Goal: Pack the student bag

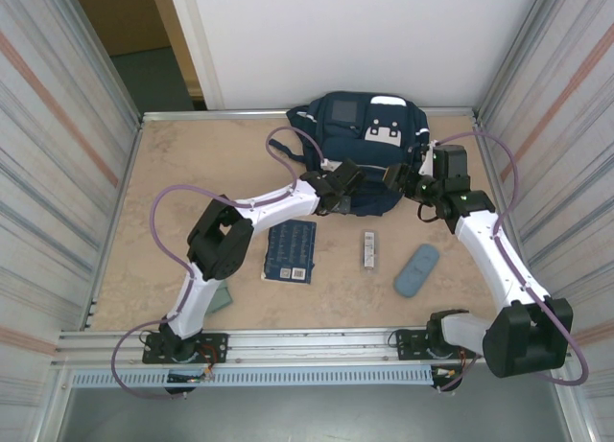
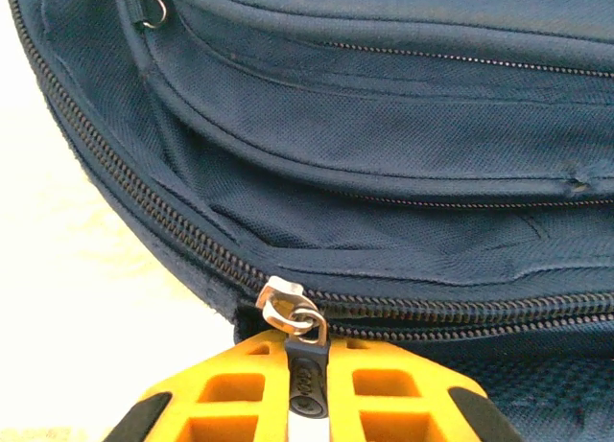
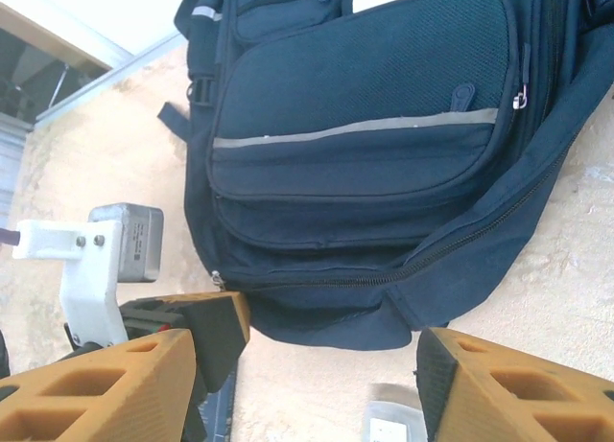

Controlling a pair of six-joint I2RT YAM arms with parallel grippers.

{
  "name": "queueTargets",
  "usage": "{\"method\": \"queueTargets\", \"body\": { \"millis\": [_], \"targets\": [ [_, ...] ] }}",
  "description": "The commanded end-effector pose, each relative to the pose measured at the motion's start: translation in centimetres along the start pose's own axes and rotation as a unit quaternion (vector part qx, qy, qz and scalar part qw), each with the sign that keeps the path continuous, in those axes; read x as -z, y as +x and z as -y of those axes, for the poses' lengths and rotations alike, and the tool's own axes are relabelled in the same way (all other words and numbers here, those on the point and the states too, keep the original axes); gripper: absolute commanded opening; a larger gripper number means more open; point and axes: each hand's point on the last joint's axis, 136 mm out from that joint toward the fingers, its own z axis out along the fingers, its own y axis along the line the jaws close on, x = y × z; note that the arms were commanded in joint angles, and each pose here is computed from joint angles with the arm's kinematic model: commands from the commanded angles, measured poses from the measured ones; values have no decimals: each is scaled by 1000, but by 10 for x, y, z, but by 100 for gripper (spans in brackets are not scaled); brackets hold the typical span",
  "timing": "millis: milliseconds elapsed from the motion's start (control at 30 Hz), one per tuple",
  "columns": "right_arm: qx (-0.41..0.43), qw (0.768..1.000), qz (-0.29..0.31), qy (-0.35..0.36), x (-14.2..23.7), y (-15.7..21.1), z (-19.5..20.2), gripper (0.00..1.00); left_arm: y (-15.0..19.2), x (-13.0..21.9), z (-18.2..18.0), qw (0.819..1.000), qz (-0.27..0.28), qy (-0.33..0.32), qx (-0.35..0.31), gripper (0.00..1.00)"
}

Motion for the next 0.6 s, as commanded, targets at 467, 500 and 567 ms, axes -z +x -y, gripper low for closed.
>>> {"method": "queueTargets", "body": {
  "millis": [467, 500, 567],
  "targets": [
    [17, 998, -64, -17, -23, 40, -33, 67, -22, 41, -25, 997, 22, 71, 3, 3],
    [18, 998, -64, -14, -24, 41, -35, 67, -22, 40, -27, 997, 18, 75, 7, 11],
    [11, 998, -65, -13, -26, 44, -37, 67, -22, 38, -33, 997, 18, 70, 13, 25]
  ]
}}
